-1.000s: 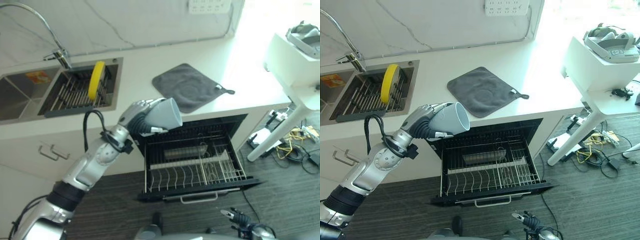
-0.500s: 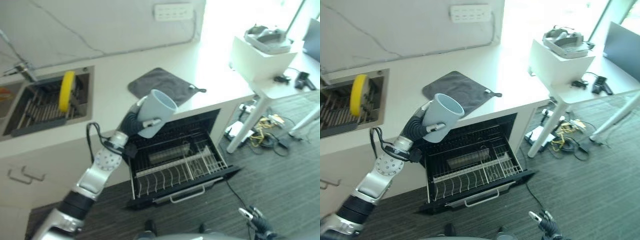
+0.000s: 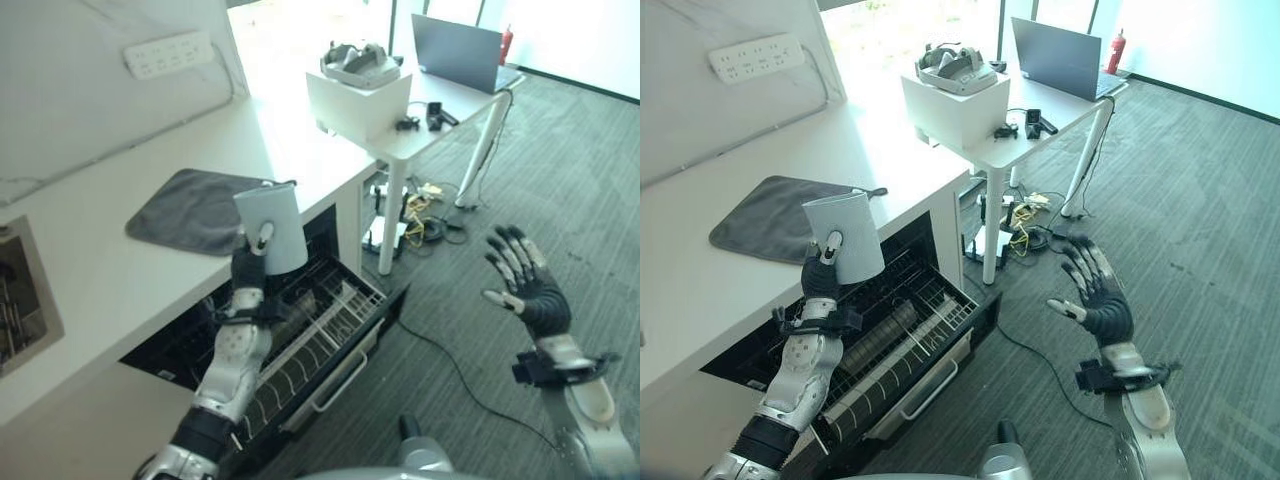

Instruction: Place the dishes in the dishwasher.

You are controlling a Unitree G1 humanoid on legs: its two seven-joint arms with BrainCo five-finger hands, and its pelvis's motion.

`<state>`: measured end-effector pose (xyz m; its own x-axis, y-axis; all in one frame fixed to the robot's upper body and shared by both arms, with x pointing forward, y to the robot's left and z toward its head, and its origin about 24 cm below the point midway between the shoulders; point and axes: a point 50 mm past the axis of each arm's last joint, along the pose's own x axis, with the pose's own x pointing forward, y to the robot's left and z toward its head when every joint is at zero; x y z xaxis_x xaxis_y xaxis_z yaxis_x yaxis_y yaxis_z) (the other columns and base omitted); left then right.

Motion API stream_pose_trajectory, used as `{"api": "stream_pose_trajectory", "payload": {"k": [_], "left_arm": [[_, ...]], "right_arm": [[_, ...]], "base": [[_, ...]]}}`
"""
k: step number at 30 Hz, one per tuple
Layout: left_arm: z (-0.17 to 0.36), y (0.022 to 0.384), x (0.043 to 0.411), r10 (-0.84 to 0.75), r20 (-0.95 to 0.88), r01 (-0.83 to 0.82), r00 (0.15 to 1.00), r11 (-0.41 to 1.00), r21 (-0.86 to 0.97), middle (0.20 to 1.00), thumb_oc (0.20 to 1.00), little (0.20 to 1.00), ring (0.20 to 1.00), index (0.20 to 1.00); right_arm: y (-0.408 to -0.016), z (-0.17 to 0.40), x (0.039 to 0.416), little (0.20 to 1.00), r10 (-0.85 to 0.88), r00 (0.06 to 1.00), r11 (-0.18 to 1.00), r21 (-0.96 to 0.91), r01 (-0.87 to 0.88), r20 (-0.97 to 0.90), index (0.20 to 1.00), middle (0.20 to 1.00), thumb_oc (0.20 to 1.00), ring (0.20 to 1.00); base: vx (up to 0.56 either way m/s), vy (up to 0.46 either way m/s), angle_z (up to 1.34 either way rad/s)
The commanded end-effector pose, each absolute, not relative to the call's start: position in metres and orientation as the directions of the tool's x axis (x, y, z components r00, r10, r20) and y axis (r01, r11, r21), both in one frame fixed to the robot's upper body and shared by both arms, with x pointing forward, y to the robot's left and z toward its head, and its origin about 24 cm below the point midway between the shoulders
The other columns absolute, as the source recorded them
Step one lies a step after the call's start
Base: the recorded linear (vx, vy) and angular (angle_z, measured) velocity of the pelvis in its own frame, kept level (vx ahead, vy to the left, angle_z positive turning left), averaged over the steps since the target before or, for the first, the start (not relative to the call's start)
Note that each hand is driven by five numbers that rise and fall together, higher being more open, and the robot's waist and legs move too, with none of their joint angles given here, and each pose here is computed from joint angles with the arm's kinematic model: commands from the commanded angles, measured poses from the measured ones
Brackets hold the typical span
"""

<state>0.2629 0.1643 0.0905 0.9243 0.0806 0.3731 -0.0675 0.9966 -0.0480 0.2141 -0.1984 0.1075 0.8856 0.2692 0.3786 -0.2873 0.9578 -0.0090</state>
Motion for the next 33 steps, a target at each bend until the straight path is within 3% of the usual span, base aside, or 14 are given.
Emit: {"api": "stream_pose_trajectory", "payload": {"k": [1, 6, 9, 22, 33], "left_arm": [[0.133, 0.162, 0.259, 0.089, 0.679, -0.225, 0.729, 0.967, 0.115, 0.200, 0.200, 0.200, 0.200, 0.200], [0.136, 0.162, 0.253, 0.122, 0.788, -0.453, 0.603, 0.866, 0.212, 0.200, 0.200, 0.200, 0.200, 0.200], [0.130, 0.159, 0.258, 0.117, 0.803, -0.507, 0.584, 0.825, 0.249, 0.200, 0.200, 0.200, 0.200, 0.200], [0.110, 0.146, 0.256, 0.170, 0.839, -0.581, 0.518, 0.789, 0.199, 0.200, 0.200, 0.200, 0.200, 0.200], [0.108, 0.135, 0.253, 0.153, 0.904, -0.637, 0.398, 0.755, 0.153, 0.200, 0.200, 0.200, 0.200, 0.200]], "right_arm": [[-0.197, 0.113, 0.222, 1.000, 0.302, 0.851, 0.931, 0.060, -0.360, 0.430, 1.000, 1.000, 1.000, 1.000], [-0.162, 0.123, 0.233, 1.000, 0.409, 0.781, 0.865, 0.072, -0.496, 0.473, 1.000, 1.000, 1.000, 1.000], [-0.148, 0.129, 0.237, 1.000, 0.453, 0.749, 0.836, 0.061, -0.545, 0.483, 1.000, 1.000, 1.000, 1.000], [-0.113, 0.142, 0.250, 1.000, 0.550, 0.673, 0.722, 0.123, -0.681, 0.494, 1.000, 1.000, 1.000, 1.000], [-0.086, 0.152, 0.261, 1.000, 0.593, 0.653, 0.677, 0.146, -0.721, 0.472, 1.000, 1.000, 1.000, 1.000]], "base": [[0.01, 0.000, 0.25], [0.01, -0.042, 0.36], [0.03, -0.074, 0.37], [0.02, -0.054, 0.18], [0.04, -0.027, 0.13]]}}
